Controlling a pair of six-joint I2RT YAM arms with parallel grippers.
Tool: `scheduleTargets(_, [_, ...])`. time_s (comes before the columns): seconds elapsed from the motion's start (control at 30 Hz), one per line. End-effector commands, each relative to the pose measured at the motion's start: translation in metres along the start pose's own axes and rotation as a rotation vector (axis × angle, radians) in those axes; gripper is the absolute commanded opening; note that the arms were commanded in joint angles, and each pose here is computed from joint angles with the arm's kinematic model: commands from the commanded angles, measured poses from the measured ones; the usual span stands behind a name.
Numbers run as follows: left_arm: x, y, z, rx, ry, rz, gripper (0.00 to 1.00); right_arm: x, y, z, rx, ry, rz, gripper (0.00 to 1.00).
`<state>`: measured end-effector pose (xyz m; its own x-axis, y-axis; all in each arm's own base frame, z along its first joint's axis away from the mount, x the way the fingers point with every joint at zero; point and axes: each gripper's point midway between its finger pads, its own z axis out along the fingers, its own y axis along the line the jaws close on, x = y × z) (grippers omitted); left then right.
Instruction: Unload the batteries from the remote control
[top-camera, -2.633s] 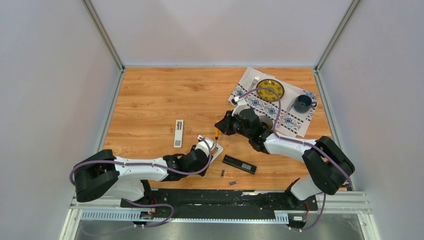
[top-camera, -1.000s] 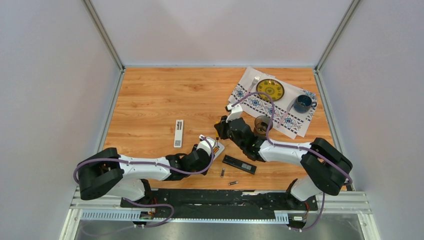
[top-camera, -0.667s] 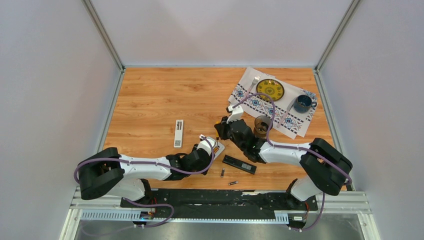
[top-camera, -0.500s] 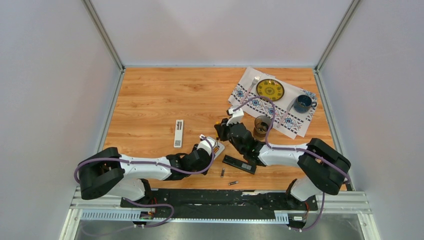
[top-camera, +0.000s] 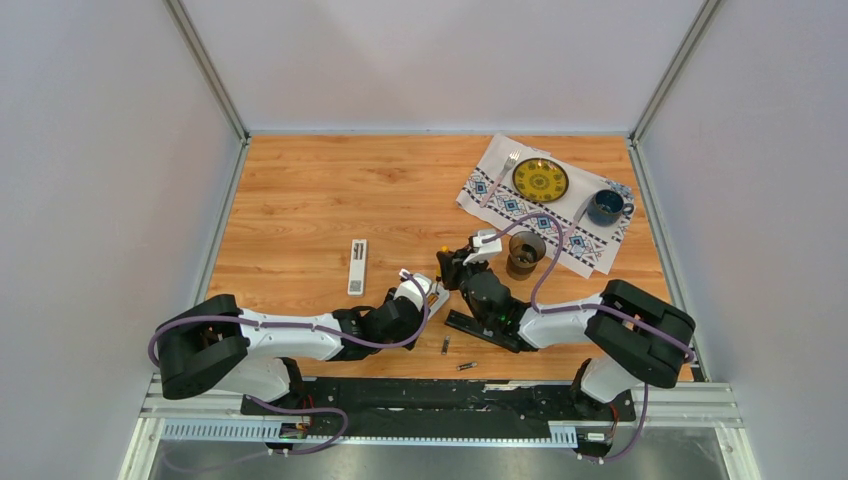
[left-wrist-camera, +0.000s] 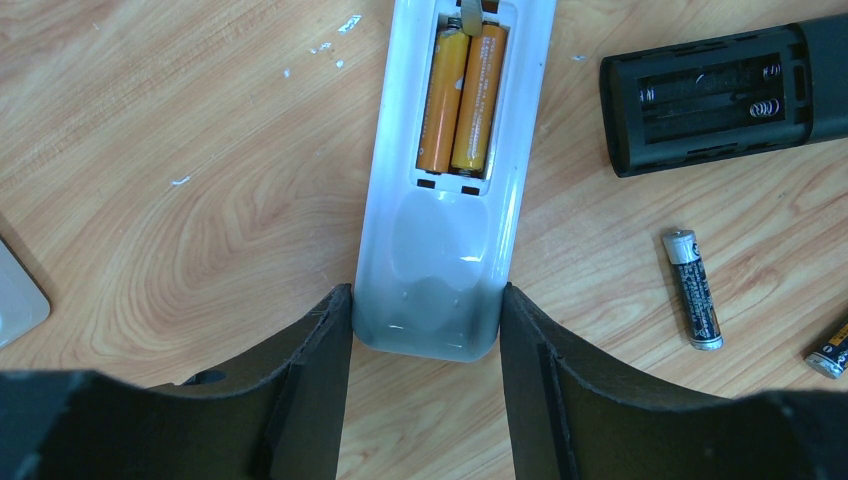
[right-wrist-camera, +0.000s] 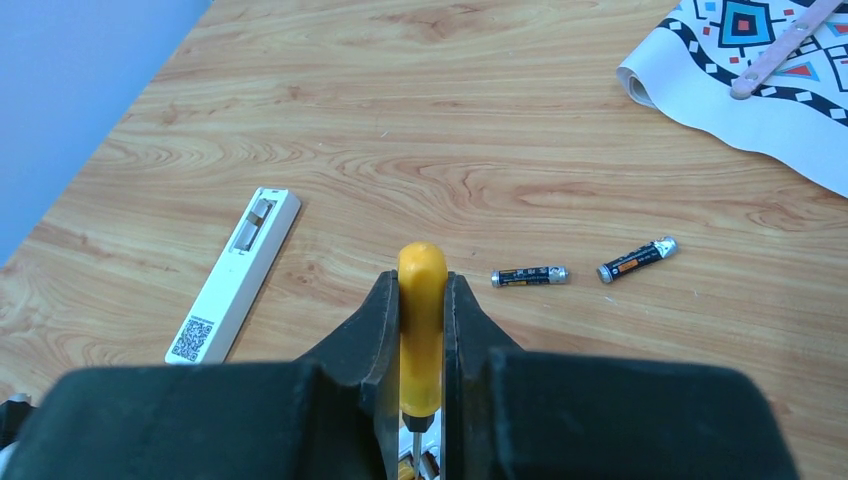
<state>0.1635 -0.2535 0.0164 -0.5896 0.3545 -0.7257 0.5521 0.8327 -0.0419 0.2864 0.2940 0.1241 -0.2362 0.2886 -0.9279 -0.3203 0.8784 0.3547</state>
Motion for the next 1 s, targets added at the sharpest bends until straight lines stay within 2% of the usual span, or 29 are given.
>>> scheduleTargets(0.0, [0.041,0.002,0.000,0.019,0.137,0.010,0.16,-0.001,-0.006,-0.001,0.026,-0.041,0.022,0.00])
scheduleTargets(0.4, [0.042,0.001,0.001,0.020,0.142,0.014,0.13,0.019,0.004,0.000,-0.028,0.023,0.008,0.00])
scheduleTargets(0.63, [0.042,0.002,0.001,0.017,0.144,0.014,0.01,0.042,0.015,-0.007,-0.077,0.106,0.038,0.00])
scheduleTargets(0.97, [0.045,0.002,0.003,0.010,0.152,0.013,0.00,0.043,0.032,-0.016,-0.172,0.169,0.187,0.00])
